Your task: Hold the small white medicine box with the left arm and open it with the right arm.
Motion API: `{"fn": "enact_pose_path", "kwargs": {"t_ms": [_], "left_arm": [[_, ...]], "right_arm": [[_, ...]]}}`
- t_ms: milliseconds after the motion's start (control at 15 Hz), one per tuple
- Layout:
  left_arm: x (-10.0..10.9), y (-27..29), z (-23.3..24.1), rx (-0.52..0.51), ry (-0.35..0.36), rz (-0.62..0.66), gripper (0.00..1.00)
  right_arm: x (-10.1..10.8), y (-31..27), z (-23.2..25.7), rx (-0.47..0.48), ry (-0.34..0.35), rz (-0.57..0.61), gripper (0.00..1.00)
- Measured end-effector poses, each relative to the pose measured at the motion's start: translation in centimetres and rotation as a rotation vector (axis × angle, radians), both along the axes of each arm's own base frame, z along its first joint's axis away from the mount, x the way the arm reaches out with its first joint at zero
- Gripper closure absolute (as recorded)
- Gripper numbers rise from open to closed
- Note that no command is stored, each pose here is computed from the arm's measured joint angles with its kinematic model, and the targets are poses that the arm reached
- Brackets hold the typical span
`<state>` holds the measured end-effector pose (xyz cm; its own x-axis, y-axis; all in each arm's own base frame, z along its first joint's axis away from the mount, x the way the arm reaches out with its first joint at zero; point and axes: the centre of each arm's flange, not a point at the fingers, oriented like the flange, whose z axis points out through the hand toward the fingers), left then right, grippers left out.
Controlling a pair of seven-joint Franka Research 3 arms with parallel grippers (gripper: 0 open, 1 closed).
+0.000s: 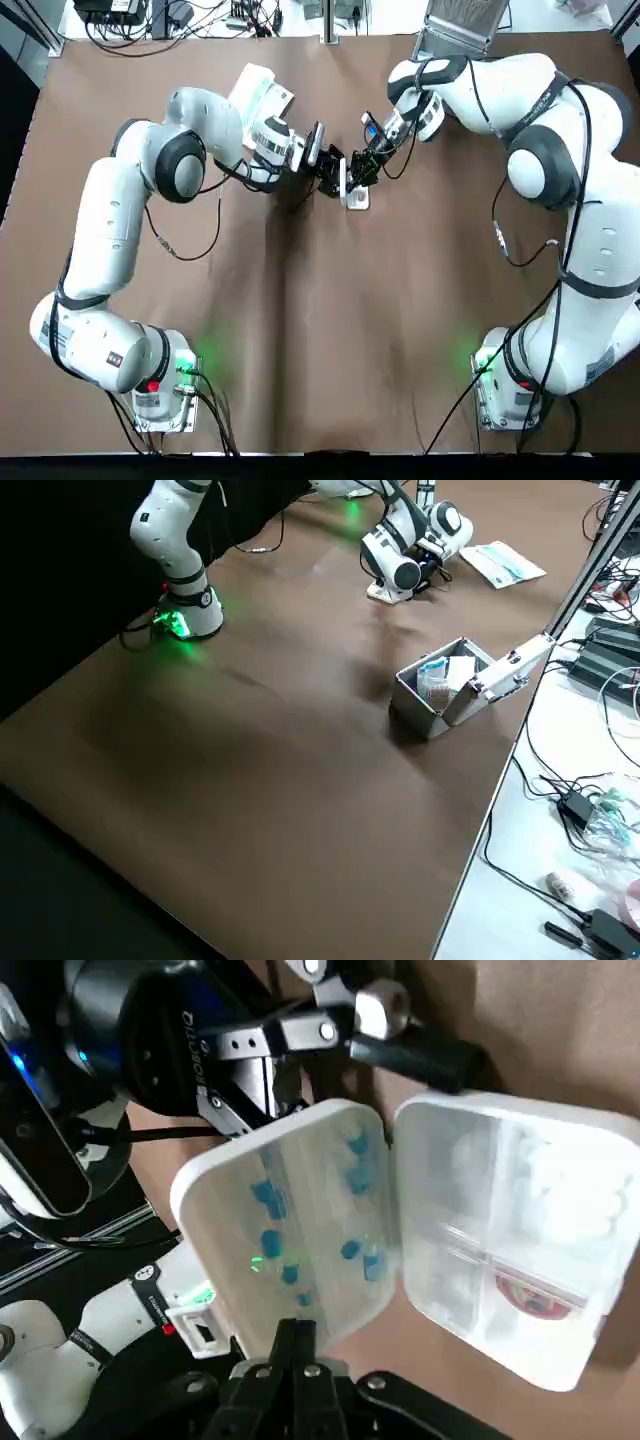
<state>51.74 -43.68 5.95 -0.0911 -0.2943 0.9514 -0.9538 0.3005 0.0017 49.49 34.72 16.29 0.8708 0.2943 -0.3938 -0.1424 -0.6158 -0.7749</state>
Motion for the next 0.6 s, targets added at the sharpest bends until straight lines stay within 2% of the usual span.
{"fn": "enact_pose_path", "kwargs": {"t_ms": [200,267,333,400,600], "left_arm": [[0.13,0.00,0.02,0.005,0.005,0.007,0.19],[0.17,-0.03,0.05,0.007,0.007,0.009,0.13],[0.18,-0.04,0.05,0.007,0.007,0.009,0.13],[0.32,-0.02,0.13,0.008,0.004,0.011,0.02],[0.99,0.56,0.43,0.019,0.010,-0.006,0.02]], "right_arm": [[0.03,0.04,0.04,0.001,-0.001,0.000,0.99],[0.04,0.05,0.05,0.001,-0.001,0.000,0.99],[0.04,0.06,0.06,0.001,-0.001,0.000,0.99],[0.04,0.07,0.06,0.001,-0.001,0.000,0.99],[0.03,0.19,0.12,0.006,0.001,-0.005,0.99]]}}
